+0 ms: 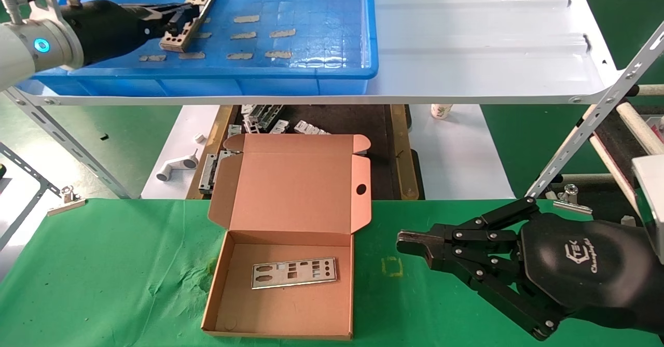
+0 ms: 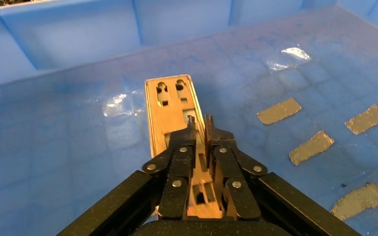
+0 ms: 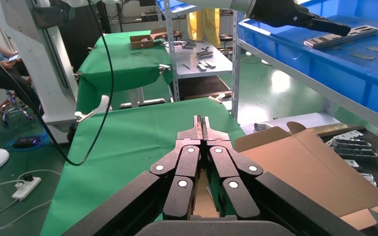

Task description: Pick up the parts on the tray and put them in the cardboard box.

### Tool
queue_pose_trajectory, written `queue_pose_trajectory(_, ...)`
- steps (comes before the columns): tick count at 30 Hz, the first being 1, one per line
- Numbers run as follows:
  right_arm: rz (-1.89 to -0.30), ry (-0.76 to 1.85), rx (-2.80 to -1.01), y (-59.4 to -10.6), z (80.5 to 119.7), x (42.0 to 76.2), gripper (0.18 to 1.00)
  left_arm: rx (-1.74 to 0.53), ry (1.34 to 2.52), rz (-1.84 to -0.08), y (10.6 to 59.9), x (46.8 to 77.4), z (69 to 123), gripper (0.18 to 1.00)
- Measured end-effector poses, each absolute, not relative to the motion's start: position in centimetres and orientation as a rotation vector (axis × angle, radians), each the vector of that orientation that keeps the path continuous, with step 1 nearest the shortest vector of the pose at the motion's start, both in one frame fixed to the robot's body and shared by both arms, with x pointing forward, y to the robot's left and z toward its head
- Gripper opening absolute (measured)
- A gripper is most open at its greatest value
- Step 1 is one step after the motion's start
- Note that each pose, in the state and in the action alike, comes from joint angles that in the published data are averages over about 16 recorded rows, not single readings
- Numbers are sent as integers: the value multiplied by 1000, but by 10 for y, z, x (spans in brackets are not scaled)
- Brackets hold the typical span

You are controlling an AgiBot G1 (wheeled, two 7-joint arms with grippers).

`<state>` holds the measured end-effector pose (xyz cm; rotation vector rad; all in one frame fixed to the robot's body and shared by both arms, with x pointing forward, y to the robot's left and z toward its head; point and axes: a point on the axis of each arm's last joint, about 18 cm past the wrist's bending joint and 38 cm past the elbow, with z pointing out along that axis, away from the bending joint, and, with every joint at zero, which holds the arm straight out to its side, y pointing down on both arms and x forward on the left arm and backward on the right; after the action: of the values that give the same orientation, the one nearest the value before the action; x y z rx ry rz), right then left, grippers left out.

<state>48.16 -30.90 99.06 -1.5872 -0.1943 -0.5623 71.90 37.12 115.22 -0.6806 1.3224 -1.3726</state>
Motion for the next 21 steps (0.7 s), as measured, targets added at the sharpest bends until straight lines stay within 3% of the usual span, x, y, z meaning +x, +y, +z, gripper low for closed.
queue_pose_trajectory(10, -562, -194, -1587, -309, 991, 482, 191, -655, 1318, -1370, 373, 715, 1157, 206)
queue_pose_trajectory(21, -562, -194, -1587, -309, 991, 482, 191, -661, 1320, -1376, 376, 713, 1158, 213)
